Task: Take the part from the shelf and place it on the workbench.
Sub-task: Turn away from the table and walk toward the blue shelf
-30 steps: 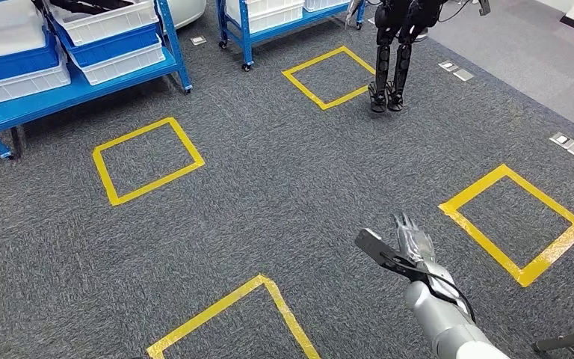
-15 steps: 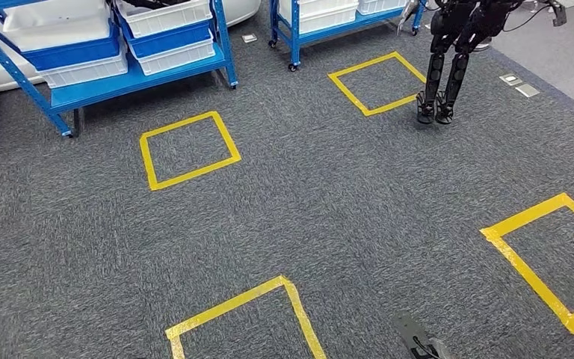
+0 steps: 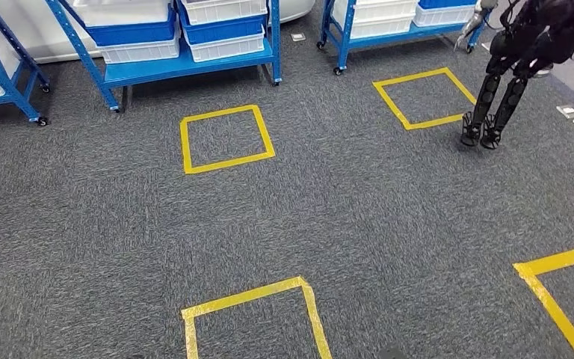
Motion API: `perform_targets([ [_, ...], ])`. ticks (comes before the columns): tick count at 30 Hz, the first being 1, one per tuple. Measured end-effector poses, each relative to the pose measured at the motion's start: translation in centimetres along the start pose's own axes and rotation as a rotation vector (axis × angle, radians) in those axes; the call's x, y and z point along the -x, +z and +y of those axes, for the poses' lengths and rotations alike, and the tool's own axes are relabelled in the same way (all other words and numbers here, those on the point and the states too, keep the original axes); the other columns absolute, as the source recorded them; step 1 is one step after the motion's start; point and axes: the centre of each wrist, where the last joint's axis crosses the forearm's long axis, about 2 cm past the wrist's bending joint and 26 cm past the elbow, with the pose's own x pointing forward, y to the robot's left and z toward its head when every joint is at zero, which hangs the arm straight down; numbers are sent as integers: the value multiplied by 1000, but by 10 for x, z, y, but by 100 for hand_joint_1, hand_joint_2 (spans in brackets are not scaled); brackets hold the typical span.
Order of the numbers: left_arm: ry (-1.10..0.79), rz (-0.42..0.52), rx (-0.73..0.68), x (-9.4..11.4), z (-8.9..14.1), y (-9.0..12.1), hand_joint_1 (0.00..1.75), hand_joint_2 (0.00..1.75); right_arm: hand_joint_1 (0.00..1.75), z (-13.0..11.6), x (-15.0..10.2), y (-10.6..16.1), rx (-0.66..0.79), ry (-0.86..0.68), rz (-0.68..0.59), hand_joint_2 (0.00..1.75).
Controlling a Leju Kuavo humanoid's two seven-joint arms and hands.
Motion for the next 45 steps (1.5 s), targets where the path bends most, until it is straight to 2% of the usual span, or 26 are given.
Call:
perform_targets([
  [5, 2, 1, 0, 0, -4, 0, 0, 0, 0, 17, 13, 8, -64, 42, 30, 0],
  [15, -10, -12, -13, 1, -4, 0, 0, 0, 0, 31, 13, 14, -115, 72, 29, 0],
  [21, -24, -27, -12, -2, -3, 0, 0, 0, 0, 43, 25, 22, -140, 104, 50, 0],
  [45, -24, -119, -71, -9, -1, 1, 0, 0, 0, 61, 33, 32, -173, 116, 72, 0],
])
